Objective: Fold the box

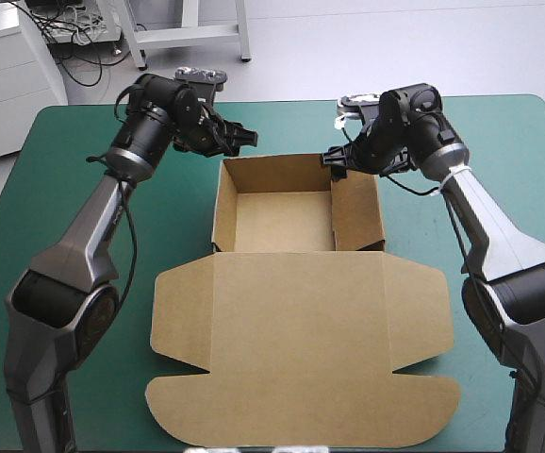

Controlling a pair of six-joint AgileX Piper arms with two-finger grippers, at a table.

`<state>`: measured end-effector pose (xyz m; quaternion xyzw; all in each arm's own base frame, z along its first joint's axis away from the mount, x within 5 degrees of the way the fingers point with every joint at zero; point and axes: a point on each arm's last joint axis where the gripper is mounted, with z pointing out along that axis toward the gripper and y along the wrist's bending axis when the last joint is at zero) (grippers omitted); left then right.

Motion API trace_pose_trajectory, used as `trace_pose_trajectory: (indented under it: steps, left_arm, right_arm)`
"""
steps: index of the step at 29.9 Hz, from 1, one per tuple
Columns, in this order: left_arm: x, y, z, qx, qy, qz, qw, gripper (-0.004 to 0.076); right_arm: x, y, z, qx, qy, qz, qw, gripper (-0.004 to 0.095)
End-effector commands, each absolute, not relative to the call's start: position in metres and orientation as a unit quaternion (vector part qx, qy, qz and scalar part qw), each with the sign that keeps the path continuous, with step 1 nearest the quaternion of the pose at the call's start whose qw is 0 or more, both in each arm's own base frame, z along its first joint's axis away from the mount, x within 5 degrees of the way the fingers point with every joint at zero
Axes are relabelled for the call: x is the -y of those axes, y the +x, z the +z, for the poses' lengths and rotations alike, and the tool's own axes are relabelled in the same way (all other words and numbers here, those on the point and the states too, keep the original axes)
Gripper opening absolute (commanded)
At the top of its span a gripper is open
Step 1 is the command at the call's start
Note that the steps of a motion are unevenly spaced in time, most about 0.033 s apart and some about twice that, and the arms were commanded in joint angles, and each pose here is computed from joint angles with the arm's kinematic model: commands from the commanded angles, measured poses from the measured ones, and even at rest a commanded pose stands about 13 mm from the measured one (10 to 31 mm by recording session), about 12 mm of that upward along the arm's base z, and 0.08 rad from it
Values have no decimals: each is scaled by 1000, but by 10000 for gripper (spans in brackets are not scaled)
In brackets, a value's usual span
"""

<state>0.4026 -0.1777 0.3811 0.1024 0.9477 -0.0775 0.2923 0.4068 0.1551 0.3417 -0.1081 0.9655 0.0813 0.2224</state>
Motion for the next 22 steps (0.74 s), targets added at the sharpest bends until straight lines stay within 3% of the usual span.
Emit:
trace_pose_trajectory:
  steps: [1, 7, 13, 16, 20, 22]
  left_arm:
    - [154, 355, 458, -919, 121, -82, 366, 470]
    - [125, 299, 519, -883, 117, -79, 447, 470]
    - [95, 231, 567, -840, 138, -85, 519, 433]
    - [84, 207, 569, -835, 150, -77, 524, 286]
    - [71, 179, 553, -847, 162, -63, 503, -30]
    - [63, 161, 540, -853, 168, -58, 490, -22]
  right_arm:
    - [-140, 382, 410, -941, -106, 101, 304, 792]
    - [-129, 359, 429, -935, -113, 97, 321, 792]
    - [-128, 354, 415, -944, -118, 90, 295, 792]
    - [-128, 355, 407, -948, -118, 87, 282, 792]
    - [-128, 355, 397, -953, -117, 83, 266, 792]
    - [-128, 355, 391, -956, -117, 81, 258, 792]
